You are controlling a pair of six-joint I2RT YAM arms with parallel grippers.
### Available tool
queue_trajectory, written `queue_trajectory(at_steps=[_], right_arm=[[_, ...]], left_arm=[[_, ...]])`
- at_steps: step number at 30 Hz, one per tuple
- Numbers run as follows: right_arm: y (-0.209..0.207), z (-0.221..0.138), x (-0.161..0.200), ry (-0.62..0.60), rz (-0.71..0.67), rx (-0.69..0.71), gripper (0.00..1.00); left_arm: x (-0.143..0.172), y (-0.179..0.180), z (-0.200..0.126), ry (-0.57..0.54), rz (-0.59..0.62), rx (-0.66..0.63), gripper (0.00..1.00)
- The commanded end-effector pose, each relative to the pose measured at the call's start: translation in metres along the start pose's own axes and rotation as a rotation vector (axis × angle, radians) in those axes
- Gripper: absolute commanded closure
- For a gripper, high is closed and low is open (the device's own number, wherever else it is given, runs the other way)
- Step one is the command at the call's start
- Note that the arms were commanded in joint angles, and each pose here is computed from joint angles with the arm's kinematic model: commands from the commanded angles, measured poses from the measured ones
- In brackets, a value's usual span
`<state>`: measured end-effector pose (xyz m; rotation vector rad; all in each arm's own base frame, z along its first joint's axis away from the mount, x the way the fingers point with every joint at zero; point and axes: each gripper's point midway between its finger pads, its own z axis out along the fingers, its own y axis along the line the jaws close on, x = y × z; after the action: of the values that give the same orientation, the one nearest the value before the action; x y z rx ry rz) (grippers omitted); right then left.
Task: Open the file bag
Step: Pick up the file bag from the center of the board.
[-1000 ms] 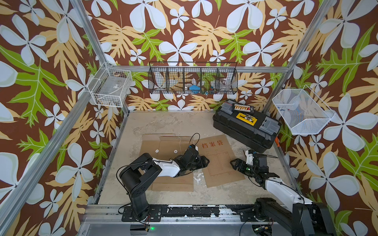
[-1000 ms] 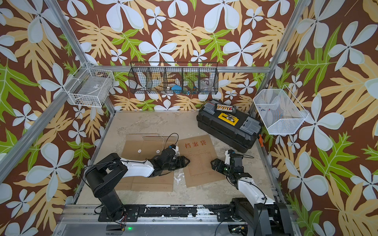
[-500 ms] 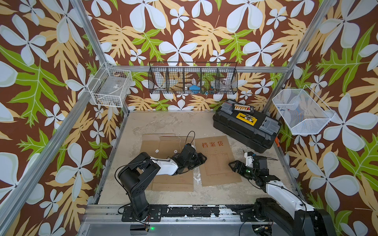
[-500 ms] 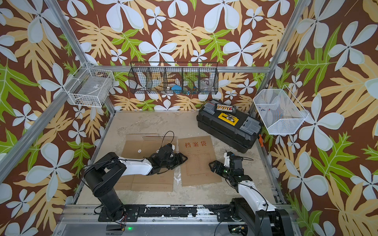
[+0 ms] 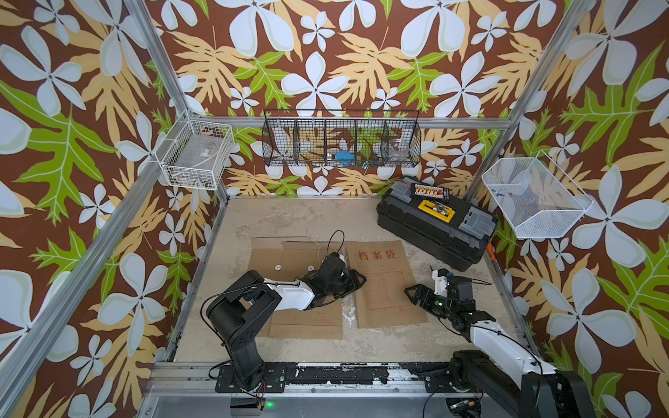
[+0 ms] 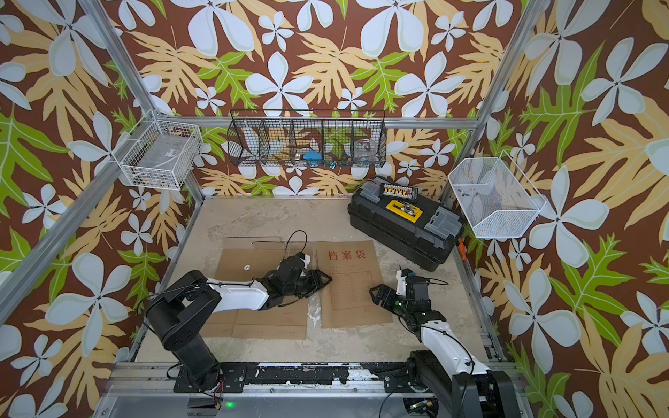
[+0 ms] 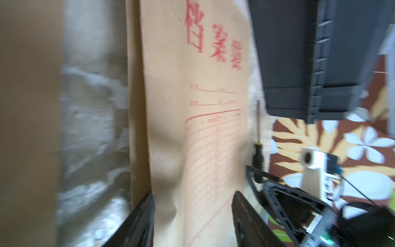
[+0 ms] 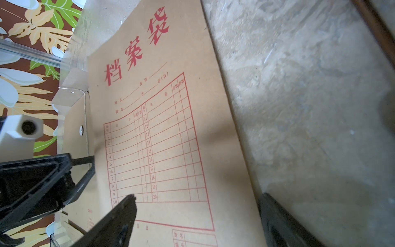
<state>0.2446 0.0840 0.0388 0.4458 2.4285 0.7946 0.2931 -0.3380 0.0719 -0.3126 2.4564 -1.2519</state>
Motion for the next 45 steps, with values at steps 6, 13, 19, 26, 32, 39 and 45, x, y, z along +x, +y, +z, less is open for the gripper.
queue_trajectory(at_steps=[6,13,19,26,32,39,45], right_arm=[[-0.016,-0.001,0.036,0.126,0.077,0.053,0.09],[-0.015,-0.002,0.035,0.12,0.07,0.055,0.09],[-0.014,-0.001,0.036,0.121,0.063,0.056,0.09],[-0.012,0.001,0.037,0.124,0.056,0.056,0.09],[-0.011,0.002,0.037,0.127,0.051,0.056,0.09],[-0.009,0.002,0.037,0.126,0.044,0.057,0.09],[-0.008,0.003,0.036,0.127,0.041,0.054,0.09]], left_arm=[[0.004,-0.05,-0.01,0.036,0.05,0.228,0.43],[0.006,-0.043,-0.012,0.028,0.043,0.22,0.4],[0.004,-0.057,-0.023,0.008,0.081,0.276,0.42],[0.007,-0.065,-0.027,0.018,0.098,0.33,0.45],[0.012,-0.048,-0.014,0.043,0.08,0.283,0.45],[0.012,-0.015,0.001,0.046,0.083,0.13,0.46],[0.008,0.003,0.006,0.034,0.115,0.017,0.46]])
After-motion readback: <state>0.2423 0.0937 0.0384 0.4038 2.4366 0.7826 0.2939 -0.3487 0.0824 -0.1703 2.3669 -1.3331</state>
